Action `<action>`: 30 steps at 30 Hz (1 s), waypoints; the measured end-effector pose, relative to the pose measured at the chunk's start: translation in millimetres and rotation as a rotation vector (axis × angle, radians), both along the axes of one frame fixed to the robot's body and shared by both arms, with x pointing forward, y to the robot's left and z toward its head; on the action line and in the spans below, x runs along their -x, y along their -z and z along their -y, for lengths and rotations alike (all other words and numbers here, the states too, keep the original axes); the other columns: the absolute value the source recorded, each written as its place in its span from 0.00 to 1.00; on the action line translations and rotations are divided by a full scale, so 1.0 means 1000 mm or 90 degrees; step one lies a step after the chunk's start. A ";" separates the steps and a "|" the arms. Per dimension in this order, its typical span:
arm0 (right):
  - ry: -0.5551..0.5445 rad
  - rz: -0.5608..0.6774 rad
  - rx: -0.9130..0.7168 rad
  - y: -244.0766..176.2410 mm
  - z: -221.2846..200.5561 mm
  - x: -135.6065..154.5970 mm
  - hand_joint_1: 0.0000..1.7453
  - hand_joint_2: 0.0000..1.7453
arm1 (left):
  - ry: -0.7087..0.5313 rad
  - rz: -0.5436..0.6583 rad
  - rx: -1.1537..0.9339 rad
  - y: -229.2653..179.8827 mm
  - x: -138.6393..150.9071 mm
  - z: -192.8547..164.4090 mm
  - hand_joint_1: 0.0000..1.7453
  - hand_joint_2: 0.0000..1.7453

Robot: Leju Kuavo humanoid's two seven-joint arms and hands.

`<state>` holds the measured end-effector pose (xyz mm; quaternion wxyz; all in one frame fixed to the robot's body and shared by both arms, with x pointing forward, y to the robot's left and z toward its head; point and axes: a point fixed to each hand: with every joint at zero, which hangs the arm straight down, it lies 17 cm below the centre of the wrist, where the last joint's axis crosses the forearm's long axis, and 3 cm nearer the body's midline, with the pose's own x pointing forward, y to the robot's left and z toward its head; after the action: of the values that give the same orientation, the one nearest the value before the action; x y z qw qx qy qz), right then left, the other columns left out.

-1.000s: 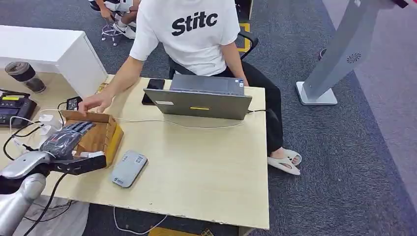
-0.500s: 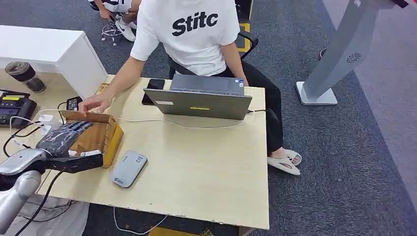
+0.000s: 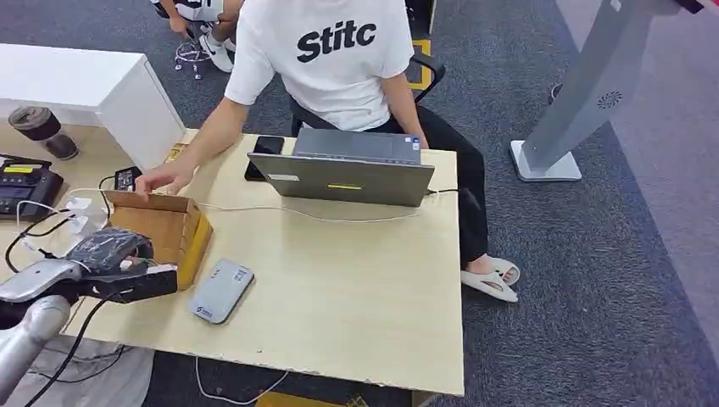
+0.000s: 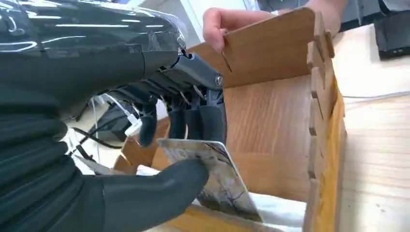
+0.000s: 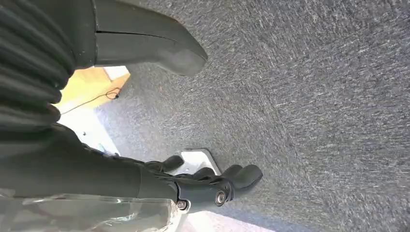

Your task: Pass the card to the sensor for recognition and then transmit it.

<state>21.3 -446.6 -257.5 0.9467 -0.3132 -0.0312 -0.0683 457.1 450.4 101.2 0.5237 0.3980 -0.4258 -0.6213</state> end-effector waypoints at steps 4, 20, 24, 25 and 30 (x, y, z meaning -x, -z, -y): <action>-0.005 0.006 0.003 -0.001 0.003 -0.002 0.00 1.00 | 0.001 -0.023 0.010 0.003 0.005 -0.004 0.75 1.00; -0.011 0.007 0.001 -0.001 0.005 -0.004 0.00 1.00 | 0.001 -0.034 -0.005 0.003 0.009 -0.015 1.00 1.00; -0.013 0.007 0.000 0.000 0.004 -0.005 0.00 1.00 | 0.001 0.002 -0.020 -0.004 0.003 -0.013 1.00 1.00; -0.013 0.007 0.000 0.000 0.004 -0.005 0.00 1.00 | 0.001 0.010 -0.024 -0.005 0.002 -0.012 1.00 1.00; -0.013 0.007 0.001 0.000 0.004 -0.005 0.00 1.00 | 0.004 0.114 -0.066 -0.026 -0.015 0.004 1.00 1.00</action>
<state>26.3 -450.4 -257.1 0.9469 -0.3132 -0.0398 -0.0605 472.3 446.9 127.0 0.4606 0.4771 -0.4392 -0.6061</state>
